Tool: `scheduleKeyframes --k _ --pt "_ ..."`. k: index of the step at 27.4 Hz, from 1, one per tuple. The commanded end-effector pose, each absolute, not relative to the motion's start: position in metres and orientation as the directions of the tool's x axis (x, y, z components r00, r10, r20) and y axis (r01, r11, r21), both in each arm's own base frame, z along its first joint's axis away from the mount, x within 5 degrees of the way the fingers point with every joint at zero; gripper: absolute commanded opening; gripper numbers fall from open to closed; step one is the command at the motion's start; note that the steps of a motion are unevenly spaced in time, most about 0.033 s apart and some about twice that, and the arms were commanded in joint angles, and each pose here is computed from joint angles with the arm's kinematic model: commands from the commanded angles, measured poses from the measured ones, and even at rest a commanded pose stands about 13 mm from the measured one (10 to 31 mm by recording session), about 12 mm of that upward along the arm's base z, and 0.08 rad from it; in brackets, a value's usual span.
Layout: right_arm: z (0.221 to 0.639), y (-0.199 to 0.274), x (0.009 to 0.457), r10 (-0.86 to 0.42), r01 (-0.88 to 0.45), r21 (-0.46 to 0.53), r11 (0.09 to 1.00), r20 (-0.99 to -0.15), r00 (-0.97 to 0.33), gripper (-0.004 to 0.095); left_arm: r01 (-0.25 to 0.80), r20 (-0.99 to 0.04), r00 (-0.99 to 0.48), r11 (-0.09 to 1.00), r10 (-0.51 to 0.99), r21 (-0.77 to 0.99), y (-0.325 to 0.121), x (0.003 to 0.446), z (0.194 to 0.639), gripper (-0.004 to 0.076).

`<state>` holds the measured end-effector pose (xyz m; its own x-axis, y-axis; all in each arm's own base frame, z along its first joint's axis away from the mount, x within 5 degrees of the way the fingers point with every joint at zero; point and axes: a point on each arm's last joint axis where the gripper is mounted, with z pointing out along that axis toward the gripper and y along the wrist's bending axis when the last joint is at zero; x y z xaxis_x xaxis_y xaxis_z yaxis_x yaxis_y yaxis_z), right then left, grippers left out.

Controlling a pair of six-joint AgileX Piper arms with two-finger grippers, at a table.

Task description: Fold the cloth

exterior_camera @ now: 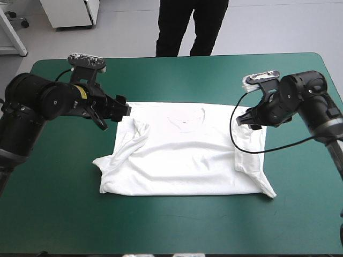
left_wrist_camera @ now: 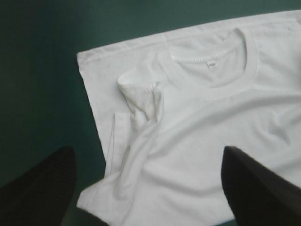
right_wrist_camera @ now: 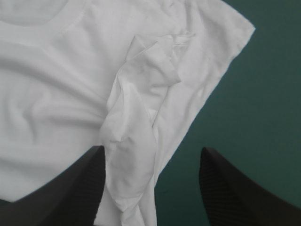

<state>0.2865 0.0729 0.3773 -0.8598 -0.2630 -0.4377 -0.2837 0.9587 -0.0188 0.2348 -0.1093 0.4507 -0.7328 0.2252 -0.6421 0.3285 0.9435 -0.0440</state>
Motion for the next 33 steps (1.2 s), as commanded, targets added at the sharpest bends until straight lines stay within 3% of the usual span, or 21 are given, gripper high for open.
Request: scheduleKeyframes --k 1,8,16,26,33 --pt "0.419 0.060 0.254 -0.240 -0.250 -0.060 0.966 -0.557 -0.795 0.0559 0.302 -0.597 -0.774 0.952 0.210 -0.057 -0.100 0.212 0.440 0.0601" --pt "0.435 0.039 0.209 -0.220 -0.177 -0.131 0.975 -0.621 -0.752 0.0554 0.263 -0.451 -0.863 0.965 0.225 -0.022 -0.087 0.191 0.384 0.0601" --pt "0.415 0.023 0.174 -0.208 -0.115 -0.189 0.975 -0.605 -0.769 0.0554 0.187 -0.284 -0.939 0.981 0.193 0.051 -0.074 0.176 0.323 0.0601" --pt "0.406 0.020 0.167 -0.197 -0.103 -0.188 0.977 -0.594 -0.780 0.0554 0.129 -0.298 -0.946 0.991 0.129 0.018 -0.077 0.180 0.276 0.0601" --pt "0.406 0.020 0.166 -0.188 -0.096 -0.183 0.978 -0.594 -0.782 0.0554 0.153 -0.198 -0.966 0.986 0.165 0.072 -0.090 0.211 0.230 0.0601"
